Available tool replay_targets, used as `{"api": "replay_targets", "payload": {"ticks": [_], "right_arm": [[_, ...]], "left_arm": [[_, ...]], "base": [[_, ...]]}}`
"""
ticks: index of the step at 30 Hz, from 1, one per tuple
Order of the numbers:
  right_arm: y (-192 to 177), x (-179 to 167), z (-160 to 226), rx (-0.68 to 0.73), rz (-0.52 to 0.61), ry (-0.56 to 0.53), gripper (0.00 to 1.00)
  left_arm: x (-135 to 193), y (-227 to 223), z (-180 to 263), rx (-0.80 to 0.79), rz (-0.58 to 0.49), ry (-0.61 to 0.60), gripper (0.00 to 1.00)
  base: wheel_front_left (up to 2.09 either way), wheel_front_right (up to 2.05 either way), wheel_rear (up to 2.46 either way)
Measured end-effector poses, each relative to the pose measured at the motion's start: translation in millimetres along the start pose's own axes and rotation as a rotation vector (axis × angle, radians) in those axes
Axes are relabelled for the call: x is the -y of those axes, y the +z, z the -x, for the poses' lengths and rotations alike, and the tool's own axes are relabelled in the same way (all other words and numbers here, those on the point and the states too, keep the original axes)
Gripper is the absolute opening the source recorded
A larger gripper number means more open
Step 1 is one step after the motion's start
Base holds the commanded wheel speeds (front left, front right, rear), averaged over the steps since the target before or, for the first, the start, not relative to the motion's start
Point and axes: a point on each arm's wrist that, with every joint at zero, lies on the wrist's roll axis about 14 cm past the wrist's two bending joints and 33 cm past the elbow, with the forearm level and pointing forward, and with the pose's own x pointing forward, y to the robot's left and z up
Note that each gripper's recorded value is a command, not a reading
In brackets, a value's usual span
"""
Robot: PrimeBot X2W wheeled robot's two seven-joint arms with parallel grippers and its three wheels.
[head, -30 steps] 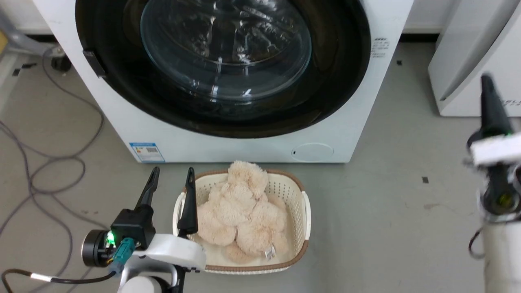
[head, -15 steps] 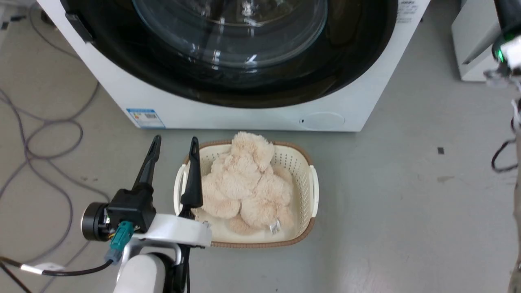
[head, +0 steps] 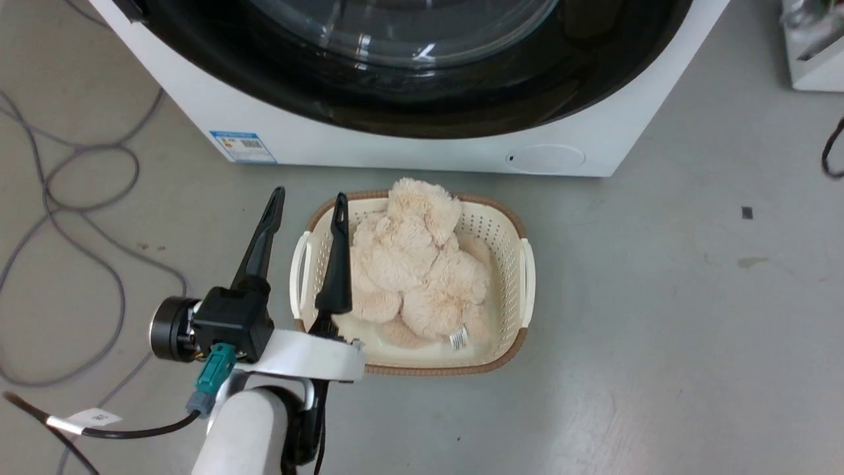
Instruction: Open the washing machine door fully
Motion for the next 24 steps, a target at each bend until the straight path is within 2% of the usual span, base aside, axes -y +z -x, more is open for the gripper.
{"api": "replay_targets", "payload": {"ticks": [11,18,24], "right_arm": [[-15.0,2.3,-34.9,-0.162,0.023,-0.011,0.0],[-28.5,11.7,-41.2,-0.317,0.041,-0.037,0.0],[-44.5,8.9,-41.6,-0.462,0.006,-0.018,0.0]], "left_arm": [[-3.1,-8.4,-11.2,0.004,0.016,0.016,1.0],[-8.6,-15.0,-11.6,-0.002,0.009,0.03,1.0],[-9.5,-15.9,-15.5,0.007,0.012,0.035,1.0]], "base": [[0.0,0.0,0.0],[0.0,0.0,0.0],[0.0,0.0,0.0]]}}
